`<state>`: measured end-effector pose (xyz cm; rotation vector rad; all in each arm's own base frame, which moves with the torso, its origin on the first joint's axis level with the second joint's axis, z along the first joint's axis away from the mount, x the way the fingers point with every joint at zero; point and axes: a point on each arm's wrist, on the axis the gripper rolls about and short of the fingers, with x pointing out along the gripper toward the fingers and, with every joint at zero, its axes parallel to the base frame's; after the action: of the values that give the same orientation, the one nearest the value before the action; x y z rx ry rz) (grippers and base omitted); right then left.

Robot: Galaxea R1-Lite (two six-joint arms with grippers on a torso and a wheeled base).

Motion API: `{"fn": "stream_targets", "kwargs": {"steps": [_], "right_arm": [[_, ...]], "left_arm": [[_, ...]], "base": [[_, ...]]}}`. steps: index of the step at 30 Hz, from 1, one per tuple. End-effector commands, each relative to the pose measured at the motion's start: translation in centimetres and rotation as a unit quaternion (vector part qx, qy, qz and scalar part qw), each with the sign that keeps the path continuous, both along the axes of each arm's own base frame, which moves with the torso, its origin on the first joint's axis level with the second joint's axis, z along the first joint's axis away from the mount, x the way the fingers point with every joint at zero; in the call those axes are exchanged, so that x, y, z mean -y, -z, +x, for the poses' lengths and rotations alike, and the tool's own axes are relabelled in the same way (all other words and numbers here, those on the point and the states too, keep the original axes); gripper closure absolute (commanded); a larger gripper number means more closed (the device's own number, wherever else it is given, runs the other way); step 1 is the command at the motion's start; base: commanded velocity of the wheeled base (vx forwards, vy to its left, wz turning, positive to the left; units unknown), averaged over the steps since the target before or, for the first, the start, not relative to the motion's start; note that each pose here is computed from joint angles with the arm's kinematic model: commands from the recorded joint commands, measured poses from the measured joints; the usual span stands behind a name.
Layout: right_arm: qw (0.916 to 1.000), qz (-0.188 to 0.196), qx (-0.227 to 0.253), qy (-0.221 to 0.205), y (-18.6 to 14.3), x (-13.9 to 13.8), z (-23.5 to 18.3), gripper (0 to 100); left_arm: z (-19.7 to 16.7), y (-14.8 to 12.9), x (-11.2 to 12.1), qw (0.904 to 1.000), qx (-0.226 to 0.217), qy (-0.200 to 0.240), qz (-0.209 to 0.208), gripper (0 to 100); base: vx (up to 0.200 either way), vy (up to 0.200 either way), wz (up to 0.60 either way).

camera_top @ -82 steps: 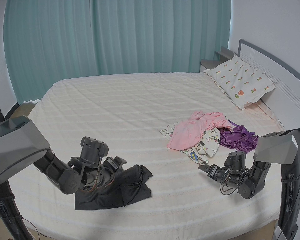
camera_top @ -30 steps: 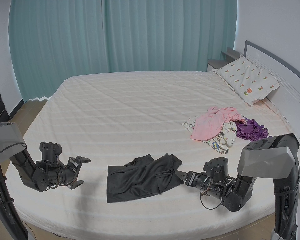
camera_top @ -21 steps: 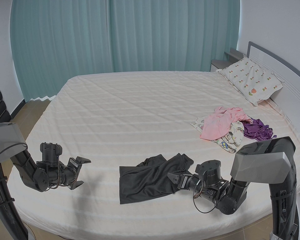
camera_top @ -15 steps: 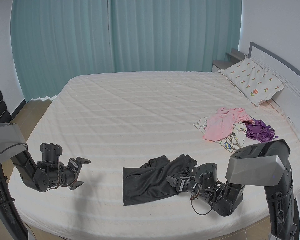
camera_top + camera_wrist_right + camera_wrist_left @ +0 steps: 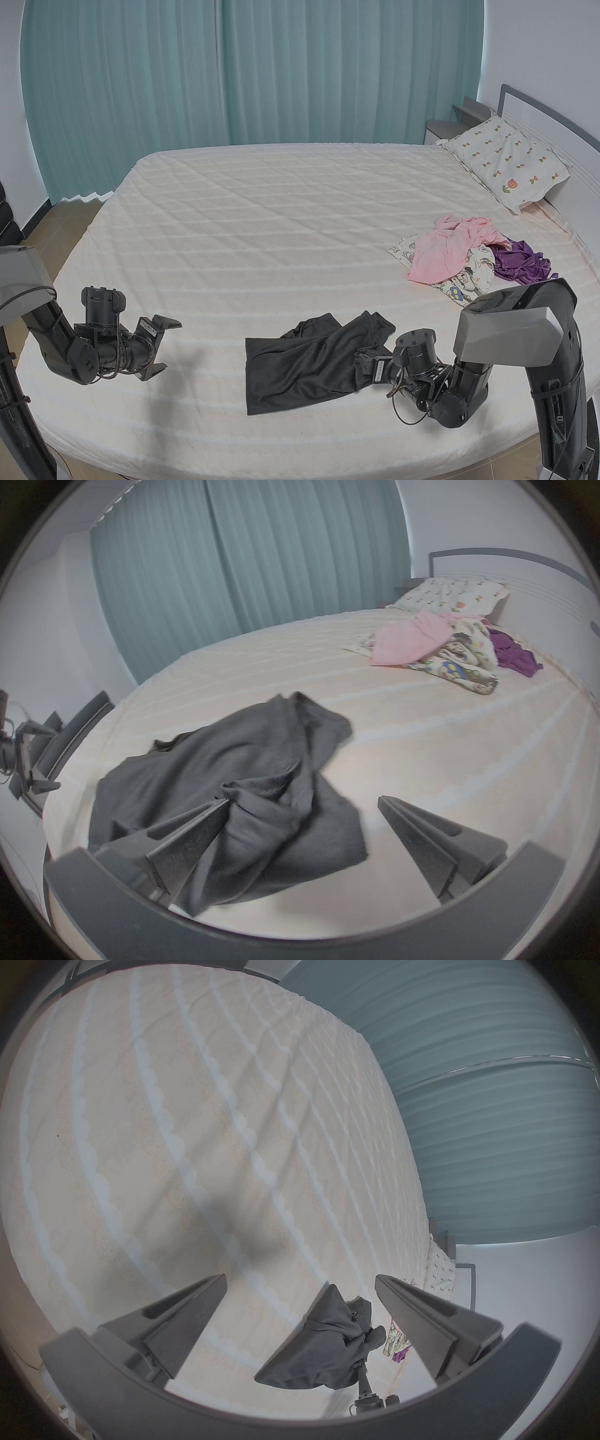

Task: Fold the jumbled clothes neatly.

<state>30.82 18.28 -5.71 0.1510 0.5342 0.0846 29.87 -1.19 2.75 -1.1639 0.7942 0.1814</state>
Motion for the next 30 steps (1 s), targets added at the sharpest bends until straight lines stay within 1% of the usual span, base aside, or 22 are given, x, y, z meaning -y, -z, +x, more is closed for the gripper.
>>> {"fn": "stream_targets", "kwargs": {"steps": [1,4,6,14,19,21,23,24,25,26,28,30], "right_arm": [[0.9995,-0.005,-0.009,0.030,0.2,1.9,0.2,0],[0.9988,-0.003,-0.013,0.048,0.0,3.0,0.2,0],[0.9984,-0.005,-0.018,0.052,-0.1,3.5,0.0,0],[0.9970,-0.018,-0.040,0.063,-0.4,4.9,-1.3,0],[0.9960,-0.022,-0.048,0.072,-0.5,5.5,-1.3,0],[0.9962,-0.017,-0.047,0.071,-0.6,5.6,-1.3,0],[0.9969,0.025,-0.027,0.070,-1.6,5.3,-1.1,0],[0.9962,0.054,-0.016,0.066,-2.2,5.3,-1.0,0],[0.9955,0.078,-0.012,0.053,-2.7,5.3,-1.0,0],[0.9940,0.101,-0.013,0.038,-3.2,5.4,-1.1,0],[0.9911,0.129,-0.032,0.007,-3.4,5.9,-1.5,0],[0.9862,0.154,-0.055,-0.024,-3.0,6.1,-1.6,0]], "left_arm": [[-0.1,0.1,0.0,1.0000,-0.002,0.000,0.001,0],[-0.1,0.1,0.0,1.0000,-0.003,0.000,0.001,0],[-0.1,0.1,0.0,1.0000,-0.002,-0.001,0.001,0],[-0.2,0.2,0.0,1.0000,-0.005,0.000,0.001,0],[-0.2,0.2,0.0,1.0000,-0.005,-0.001,0.001,0],[-0.2,0.2,0.0,1.0000,-0.005,-0.001,0.001,0],[-0.2,0.2,0.0,1.0000,-0.005,-0.001,0.002,0],[-0.2,0.2,0.0,1.0000,-0.005,-0.001,0.001,0],[-0.2,0.2,0.0,1.0000,-0.005,-0.001,0.001,0],[-0.2,0.2,0.0,1.0000,-0.004,-0.001,0.001,0],[-0.2,0.2,0.0,1.0000,-0.004,-0.001,0.001,0],[-0.1,0.1,0.0,1.0000,-0.004,-0.001,0.001,0]], "base": [[0.000,0.000,0.00],[0.000,0.000,0.00],[0.000,0.000,0.00],[0.000,0.000,0.00],[0.000,0.000,0.00],[0.000,0.000,0.00],[0.000,0.000,0.00],[0.000,0.000,0.00],[0.000,0.000,0.00],[0.000,0.000,0.00],[0.000,0.000,0.00],[0.000,0.000,0.00]]}}
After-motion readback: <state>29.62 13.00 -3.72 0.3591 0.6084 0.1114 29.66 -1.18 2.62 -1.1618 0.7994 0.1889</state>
